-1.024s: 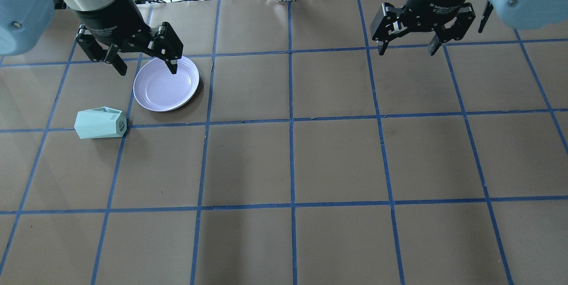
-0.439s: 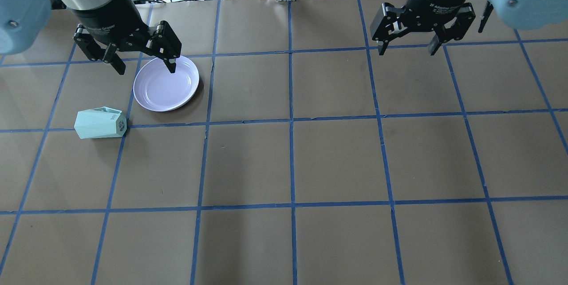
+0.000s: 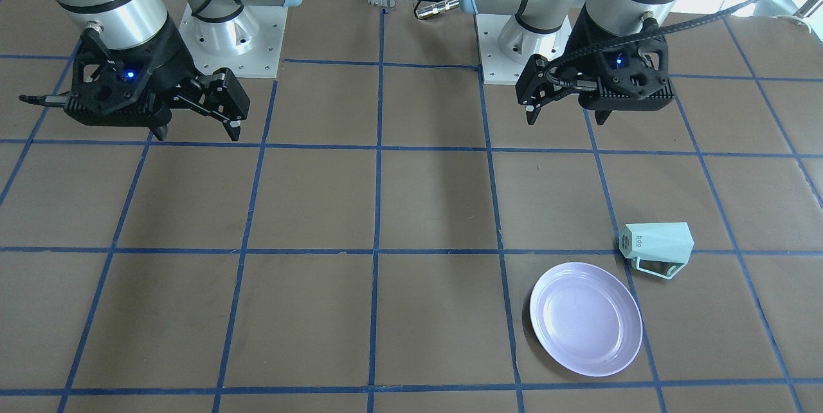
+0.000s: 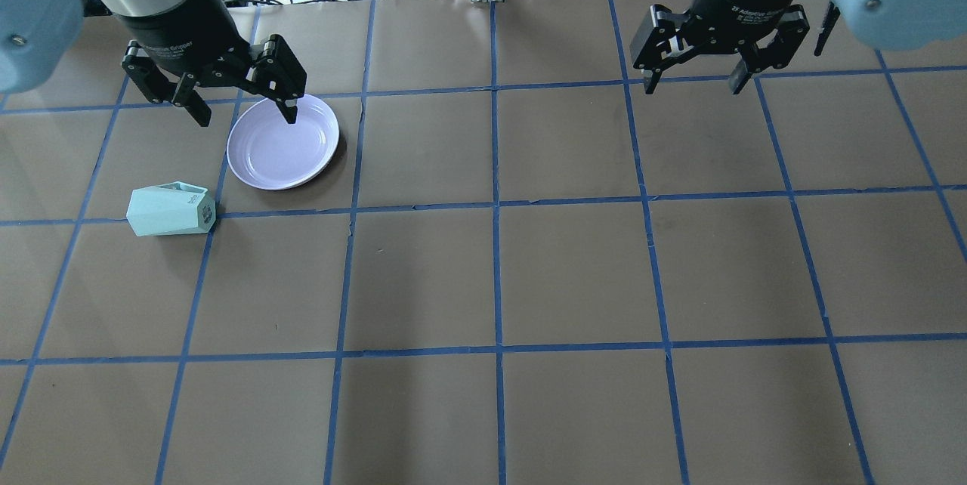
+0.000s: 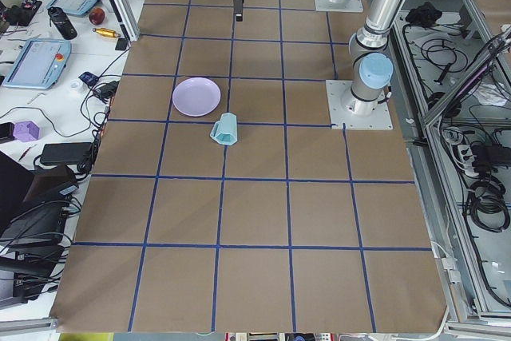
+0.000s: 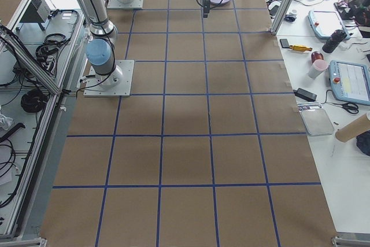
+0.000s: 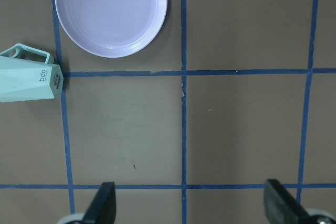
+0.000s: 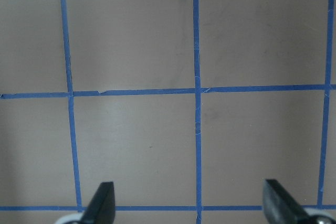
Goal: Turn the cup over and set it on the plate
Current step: 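Move the left gripper back from the plate toward the mug's side, then lower the left gripper beside the mint-green mug lying on its side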
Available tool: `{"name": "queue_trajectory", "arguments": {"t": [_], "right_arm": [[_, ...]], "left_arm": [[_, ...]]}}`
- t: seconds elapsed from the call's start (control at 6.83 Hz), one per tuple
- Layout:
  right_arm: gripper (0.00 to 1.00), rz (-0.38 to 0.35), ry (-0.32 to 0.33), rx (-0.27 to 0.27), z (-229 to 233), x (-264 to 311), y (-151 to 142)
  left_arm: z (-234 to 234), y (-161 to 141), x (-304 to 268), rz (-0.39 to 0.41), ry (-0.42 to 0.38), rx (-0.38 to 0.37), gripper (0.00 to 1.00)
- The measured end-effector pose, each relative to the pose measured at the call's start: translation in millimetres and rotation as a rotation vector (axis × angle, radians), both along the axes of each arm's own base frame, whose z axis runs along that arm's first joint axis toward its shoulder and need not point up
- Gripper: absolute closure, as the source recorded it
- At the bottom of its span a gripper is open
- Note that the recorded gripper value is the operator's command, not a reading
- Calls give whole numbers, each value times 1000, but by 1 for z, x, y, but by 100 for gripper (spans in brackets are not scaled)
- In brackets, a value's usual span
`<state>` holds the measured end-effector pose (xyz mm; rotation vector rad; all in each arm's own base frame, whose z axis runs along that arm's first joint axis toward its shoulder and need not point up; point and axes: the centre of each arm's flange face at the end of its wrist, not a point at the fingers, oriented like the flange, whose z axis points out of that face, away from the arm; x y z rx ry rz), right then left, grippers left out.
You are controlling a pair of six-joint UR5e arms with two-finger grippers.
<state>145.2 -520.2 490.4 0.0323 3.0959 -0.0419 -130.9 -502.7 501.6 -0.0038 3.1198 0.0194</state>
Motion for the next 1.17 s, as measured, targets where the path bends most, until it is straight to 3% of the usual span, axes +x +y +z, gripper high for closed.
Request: {"name": "queue_trajectory", "arguments": {"t": [0.73, 1.17], "right_arm": [[0, 0, 0, 0, 0, 0, 0], [0, 0, 0, 0, 0, 0, 0]], "left_arm": [[-1, -5, 16, -1, 5, 6, 0], [-15, -20, 118, -80, 21, 48, 0]]}}
